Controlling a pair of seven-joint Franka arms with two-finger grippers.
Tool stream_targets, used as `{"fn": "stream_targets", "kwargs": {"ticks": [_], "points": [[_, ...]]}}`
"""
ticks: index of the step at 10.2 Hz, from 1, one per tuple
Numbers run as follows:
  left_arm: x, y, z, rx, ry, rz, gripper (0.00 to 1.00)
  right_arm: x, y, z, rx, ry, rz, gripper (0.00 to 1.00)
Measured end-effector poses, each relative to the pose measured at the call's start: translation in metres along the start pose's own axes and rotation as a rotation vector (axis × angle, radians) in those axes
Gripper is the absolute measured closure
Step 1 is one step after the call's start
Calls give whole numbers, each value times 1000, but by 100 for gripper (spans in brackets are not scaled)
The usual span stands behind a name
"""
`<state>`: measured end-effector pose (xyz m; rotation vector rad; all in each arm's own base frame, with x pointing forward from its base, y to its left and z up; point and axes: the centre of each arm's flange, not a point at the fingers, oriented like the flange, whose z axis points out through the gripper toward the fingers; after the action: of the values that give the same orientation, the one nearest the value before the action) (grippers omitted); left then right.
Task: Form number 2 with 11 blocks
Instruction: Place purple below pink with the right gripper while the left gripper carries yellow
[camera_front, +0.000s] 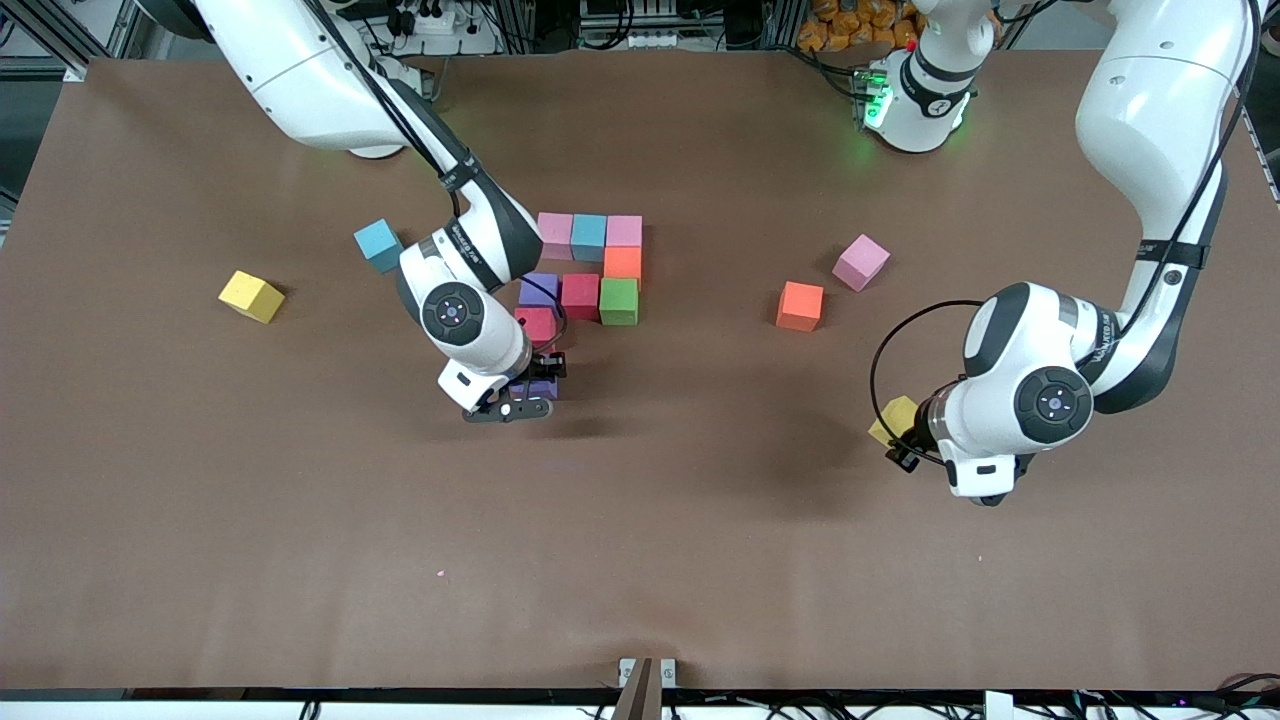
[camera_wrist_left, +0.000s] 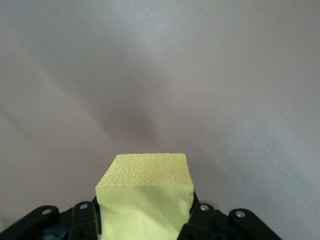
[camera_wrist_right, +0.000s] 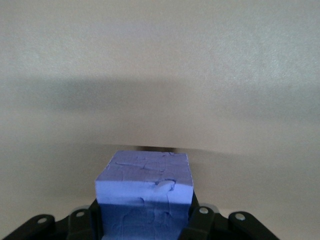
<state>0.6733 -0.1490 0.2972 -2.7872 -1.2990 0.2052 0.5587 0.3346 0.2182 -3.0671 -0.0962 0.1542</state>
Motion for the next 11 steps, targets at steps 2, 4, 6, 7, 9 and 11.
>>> {"fn": "stream_targets", "kwargs": {"ticks": [2, 4, 6, 7, 9, 11], "points": [[0, 0, 0, 0, 0, 0, 43, -2, 2, 5, -7, -13, 2, 40], [0, 0, 0, 0, 0, 0, 43, -4, 5, 9, -13, -22, 5, 40], [0, 0, 0, 0, 0, 0, 43, -5, 6, 10, -14, -23, 5, 40], [-1, 0, 0, 0, 0, 1, 43, -5, 6, 10, -14, -24, 6, 40], [-2, 1, 0, 0, 0, 3, 43, -7, 7, 14, -18, -32, 6, 40], [-11, 6, 0, 0, 1, 10, 43, -11, 8, 19, -21, -39, 5, 40]]}}
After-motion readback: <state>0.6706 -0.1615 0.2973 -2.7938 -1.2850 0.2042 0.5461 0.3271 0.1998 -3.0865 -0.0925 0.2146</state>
